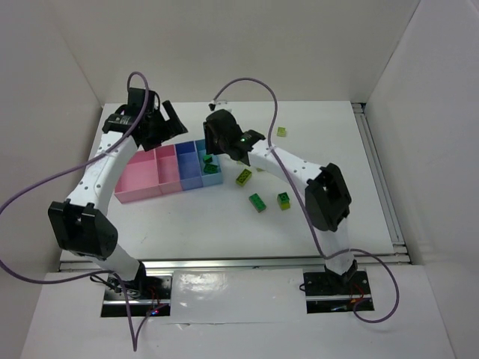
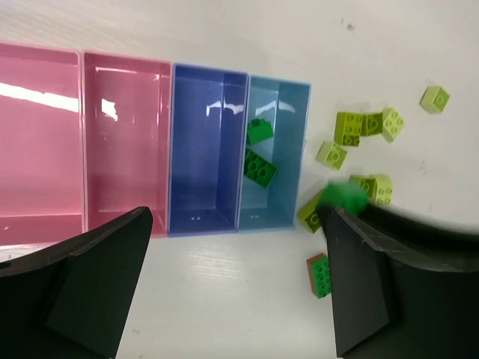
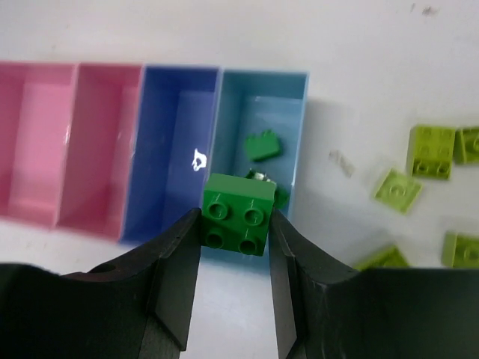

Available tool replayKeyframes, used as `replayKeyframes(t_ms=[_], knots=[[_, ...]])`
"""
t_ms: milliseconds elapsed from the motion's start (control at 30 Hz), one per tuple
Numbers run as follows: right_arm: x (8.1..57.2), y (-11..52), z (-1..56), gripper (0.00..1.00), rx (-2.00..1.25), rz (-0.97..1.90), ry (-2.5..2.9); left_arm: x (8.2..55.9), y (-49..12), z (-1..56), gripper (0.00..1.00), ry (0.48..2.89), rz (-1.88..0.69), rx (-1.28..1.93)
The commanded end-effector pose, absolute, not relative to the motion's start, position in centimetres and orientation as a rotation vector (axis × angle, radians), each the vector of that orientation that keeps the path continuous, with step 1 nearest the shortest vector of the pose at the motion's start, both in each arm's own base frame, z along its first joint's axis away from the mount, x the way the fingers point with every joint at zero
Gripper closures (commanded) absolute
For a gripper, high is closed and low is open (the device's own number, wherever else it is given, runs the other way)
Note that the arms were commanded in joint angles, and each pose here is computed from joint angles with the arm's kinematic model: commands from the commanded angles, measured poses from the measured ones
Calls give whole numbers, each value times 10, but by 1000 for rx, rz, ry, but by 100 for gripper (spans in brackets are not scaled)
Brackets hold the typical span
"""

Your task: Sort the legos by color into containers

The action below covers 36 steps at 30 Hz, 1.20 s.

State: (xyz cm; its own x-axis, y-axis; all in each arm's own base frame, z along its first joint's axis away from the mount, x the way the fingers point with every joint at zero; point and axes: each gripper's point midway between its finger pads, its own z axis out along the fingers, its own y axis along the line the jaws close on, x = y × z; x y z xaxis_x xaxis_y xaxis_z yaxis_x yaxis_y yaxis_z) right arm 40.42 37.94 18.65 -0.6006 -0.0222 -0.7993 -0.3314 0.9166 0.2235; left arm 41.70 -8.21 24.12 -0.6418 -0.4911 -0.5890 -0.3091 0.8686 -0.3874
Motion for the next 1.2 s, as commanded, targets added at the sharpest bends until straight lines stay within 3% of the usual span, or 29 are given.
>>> replayKeyframes(t_ms=[0,133,167,200,300,467,533,567,633,767,800,833,900,1167], knots=[[443,387,150,76,-282,419,2214,405,-78,239,2,2326,-356,-533],[464,407,148,68,-296,467,2186,391,-75,229,2,2350,-352,-534],[468,411,156,50,-292,476,2171,389,-74,229,2,2350,-352,-534],[468,413,160,41,-295,491,2163,386,-70,231,0,2343,-349,-543],[467,408,167,23,-304,470,2145,383,-70,230,0,2344,-349,-543],[453,370,212,28,-230,443,2060,382,-70,227,0,2344,-349,-543],[439,346,191,36,-211,391,2112,383,-73,229,0,2338,-352,-520],[431,335,205,47,-194,386,2090,380,-74,228,0,2341,-339,-499],[415,304,173,54,-143,324,2173,379,-79,227,2,2343,-309,-464],[387,260,147,58,-41,333,2276,375,-84,218,5,2361,-254,-432],[382,257,136,55,-48,343,2307,372,-87,214,5,2372,-245,-421],[376,258,128,34,-68,384,2340,371,-86,210,5,2378,-214,-406],[373,263,111,22,-91,382,2405,371,-80,204,5,2385,-169,-421],[379,291,73,17,26,521,2460,364,-63,222,4,2306,-197,-491]])
